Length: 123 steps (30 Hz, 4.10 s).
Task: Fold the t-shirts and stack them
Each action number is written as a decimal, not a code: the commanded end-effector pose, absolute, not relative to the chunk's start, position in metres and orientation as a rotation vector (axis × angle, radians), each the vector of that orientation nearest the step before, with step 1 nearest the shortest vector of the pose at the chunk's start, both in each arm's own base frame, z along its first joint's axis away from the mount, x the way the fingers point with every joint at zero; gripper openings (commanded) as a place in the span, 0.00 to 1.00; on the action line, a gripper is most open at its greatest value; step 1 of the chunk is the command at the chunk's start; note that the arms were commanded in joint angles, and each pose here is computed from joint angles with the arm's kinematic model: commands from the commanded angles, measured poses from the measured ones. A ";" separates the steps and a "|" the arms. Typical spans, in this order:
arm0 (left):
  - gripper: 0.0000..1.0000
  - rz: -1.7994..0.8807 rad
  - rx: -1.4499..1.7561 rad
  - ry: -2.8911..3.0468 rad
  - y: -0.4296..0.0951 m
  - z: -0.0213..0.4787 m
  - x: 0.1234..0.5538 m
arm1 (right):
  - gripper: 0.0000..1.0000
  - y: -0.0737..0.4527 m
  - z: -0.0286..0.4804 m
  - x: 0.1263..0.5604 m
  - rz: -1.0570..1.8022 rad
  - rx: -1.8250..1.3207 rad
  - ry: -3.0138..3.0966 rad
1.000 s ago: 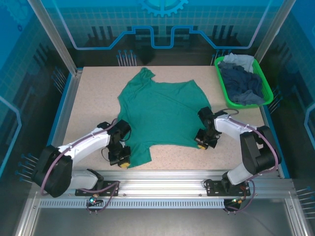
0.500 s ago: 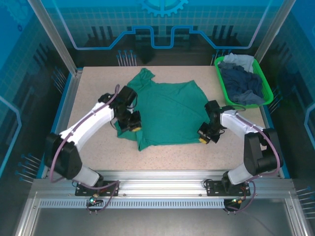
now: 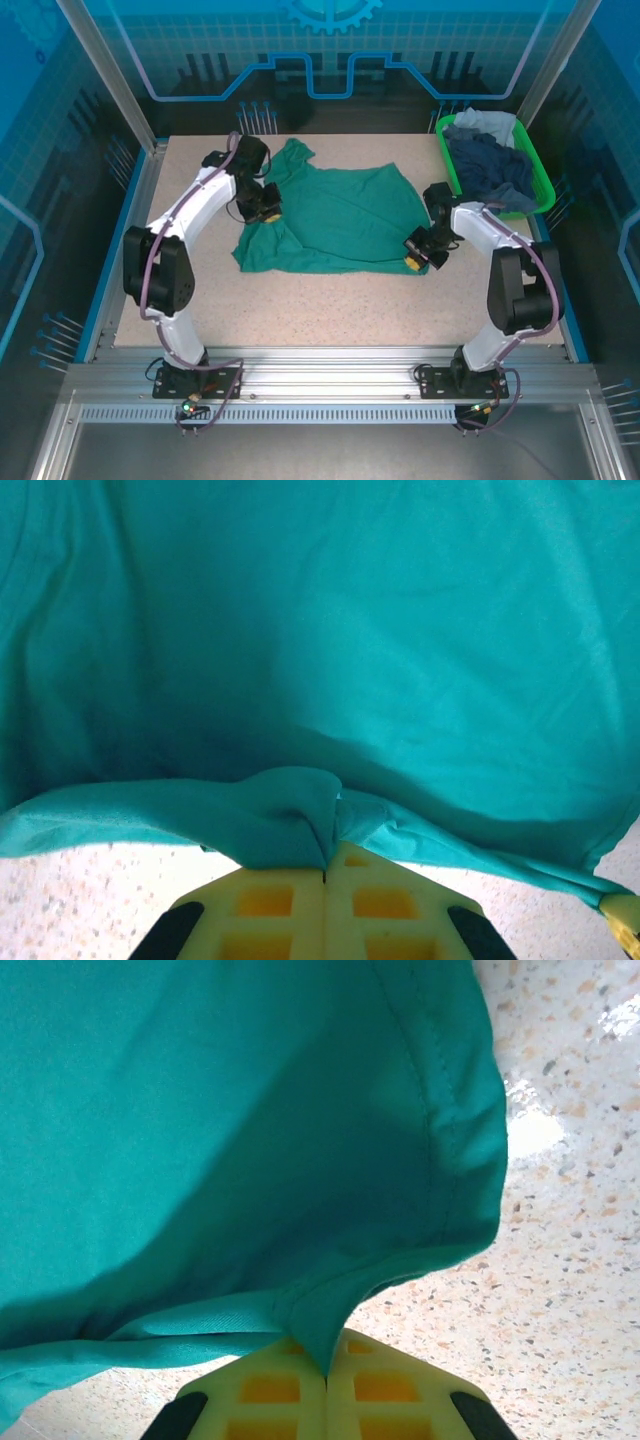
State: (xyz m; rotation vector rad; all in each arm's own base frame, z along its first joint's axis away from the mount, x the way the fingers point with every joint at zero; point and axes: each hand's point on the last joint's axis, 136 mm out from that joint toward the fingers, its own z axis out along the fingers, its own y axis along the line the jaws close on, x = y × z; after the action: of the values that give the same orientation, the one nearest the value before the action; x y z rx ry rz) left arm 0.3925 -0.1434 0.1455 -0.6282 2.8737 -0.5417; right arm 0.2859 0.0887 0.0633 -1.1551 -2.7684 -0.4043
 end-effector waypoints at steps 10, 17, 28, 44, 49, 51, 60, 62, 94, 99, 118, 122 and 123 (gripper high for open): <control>0.00 -0.460 -0.567 2.860 -0.129 0.143 0.422 | 0.00 0.077 0.062 0.308 -0.340 -1.297 -2.682; 0.00 -0.453 -0.559 2.870 -0.127 0.136 0.428 | 0.00 0.074 0.056 0.310 -0.297 -1.330 -2.647; 0.00 -0.392 -0.580 2.873 -0.111 0.132 0.432 | 0.00 0.073 0.060 0.326 -0.289 -1.308 -2.702; 0.00 -0.412 -0.574 2.838 -0.109 0.138 0.455 | 0.00 0.069 0.063 0.345 -0.253 -1.314 -2.726; 0.00 -0.405 -0.580 2.837 -0.107 0.135 0.462 | 0.00 0.067 0.063 0.352 -0.230 -1.324 -2.735; 0.00 -0.400 -0.582 2.838 -0.105 0.133 0.464 | 0.00 0.067 0.061 0.354 -0.227 -1.322 -2.733; 0.00 -0.413 -0.608 2.843 -0.100 0.121 0.475 | 0.08 0.068 0.058 0.384 -0.264 -1.263 -2.824; 0.00 -0.436 -0.626 2.844 -0.101 0.117 0.479 | 0.19 0.066 0.055 0.389 -0.249 -1.240 -2.833; 0.47 -0.873 -1.090 2.729 -0.128 0.095 0.444 | 0.42 0.140 0.123 0.330 -0.732 -0.731 -3.159; 0.51 -0.761 -1.148 2.822 -0.139 0.064 0.428 | 0.45 0.183 0.147 0.343 -0.978 -0.498 -3.235; 0.01 -0.655 -0.948 2.914 -0.157 0.044 0.459 | 0.44 0.174 0.147 0.344 -0.960 -0.594 -3.207; 0.00 -0.683 -0.894 2.929 -0.168 0.049 0.462 | 0.44 0.169 0.145 0.344 -0.936 -0.616 -3.203; 0.00 -0.688 -0.883 2.929 -0.170 0.050 0.462 | 0.43 0.167 0.145 0.344 -0.934 -0.626 -3.200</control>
State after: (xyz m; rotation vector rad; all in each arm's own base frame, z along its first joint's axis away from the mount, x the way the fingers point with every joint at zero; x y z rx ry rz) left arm 0.4659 -0.1638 0.0544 -0.9299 2.8794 -0.6865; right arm 0.3427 0.1722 0.1339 -0.5970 -3.2014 -0.9030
